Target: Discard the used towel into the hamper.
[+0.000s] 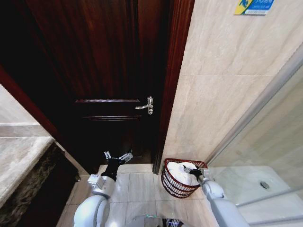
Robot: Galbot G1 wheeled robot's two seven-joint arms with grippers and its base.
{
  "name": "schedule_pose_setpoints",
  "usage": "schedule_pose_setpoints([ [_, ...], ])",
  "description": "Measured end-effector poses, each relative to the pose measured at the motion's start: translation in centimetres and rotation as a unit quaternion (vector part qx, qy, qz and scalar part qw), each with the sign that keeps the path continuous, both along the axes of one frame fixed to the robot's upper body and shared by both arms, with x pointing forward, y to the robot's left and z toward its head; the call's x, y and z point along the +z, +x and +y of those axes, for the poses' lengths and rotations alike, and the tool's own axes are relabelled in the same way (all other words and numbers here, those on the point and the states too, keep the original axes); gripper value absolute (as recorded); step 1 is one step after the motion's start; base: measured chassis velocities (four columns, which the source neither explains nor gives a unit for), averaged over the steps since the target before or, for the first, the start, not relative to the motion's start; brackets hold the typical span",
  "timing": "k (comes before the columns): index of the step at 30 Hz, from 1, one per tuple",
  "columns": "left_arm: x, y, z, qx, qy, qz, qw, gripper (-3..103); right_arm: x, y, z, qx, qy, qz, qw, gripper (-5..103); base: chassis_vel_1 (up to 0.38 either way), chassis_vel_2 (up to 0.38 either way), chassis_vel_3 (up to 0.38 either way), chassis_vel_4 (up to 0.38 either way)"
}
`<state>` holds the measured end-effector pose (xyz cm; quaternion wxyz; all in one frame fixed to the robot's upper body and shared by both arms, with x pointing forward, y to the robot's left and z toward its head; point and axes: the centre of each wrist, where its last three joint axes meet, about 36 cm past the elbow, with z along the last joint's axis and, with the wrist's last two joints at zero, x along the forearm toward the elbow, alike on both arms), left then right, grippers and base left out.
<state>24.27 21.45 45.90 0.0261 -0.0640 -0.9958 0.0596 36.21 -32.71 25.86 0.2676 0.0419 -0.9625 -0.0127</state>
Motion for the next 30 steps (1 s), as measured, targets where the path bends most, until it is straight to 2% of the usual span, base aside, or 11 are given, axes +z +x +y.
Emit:
schedule_pose_setpoints([
  [6,0.0,0.0,0.0,0.0,0.0,0.0,1.0,100,3.8,-1.1,1.9,-0.001,0.004,-0.047,0.999,100,0.0,0.0,0.0,0.0],
  [9,0.0,0.0,0.0,0.0,0.0,0.0,1.0,100,6.2,-2.0,3.6,-0.014,-0.021,-0.093,0.995,100,0.0,0.0,0.0,0.0],
  [13,0.0,0.0,0.0,0.0,0.0,0.0,1.0,100,8.6,-3.3,4.8,-0.023,-0.022,-0.133,0.991,100,0.0,0.0,0.0,0.0],
  [22,0.0,0.0,0.0,0.0,0.0,0.0,1.0,100,12.3,-6.1,5.6,-0.027,-0.04,-0.208,0.977,100,0.0,0.0,0.0,0.0],
  [30,0.0,0.0,0.0,0.0,0.0,0.0,1.0,100,14.1,-8.0,7.1,-0.036,-0.042,-0.243,0.968,100,0.0,0.0,0.0,0.0],
])
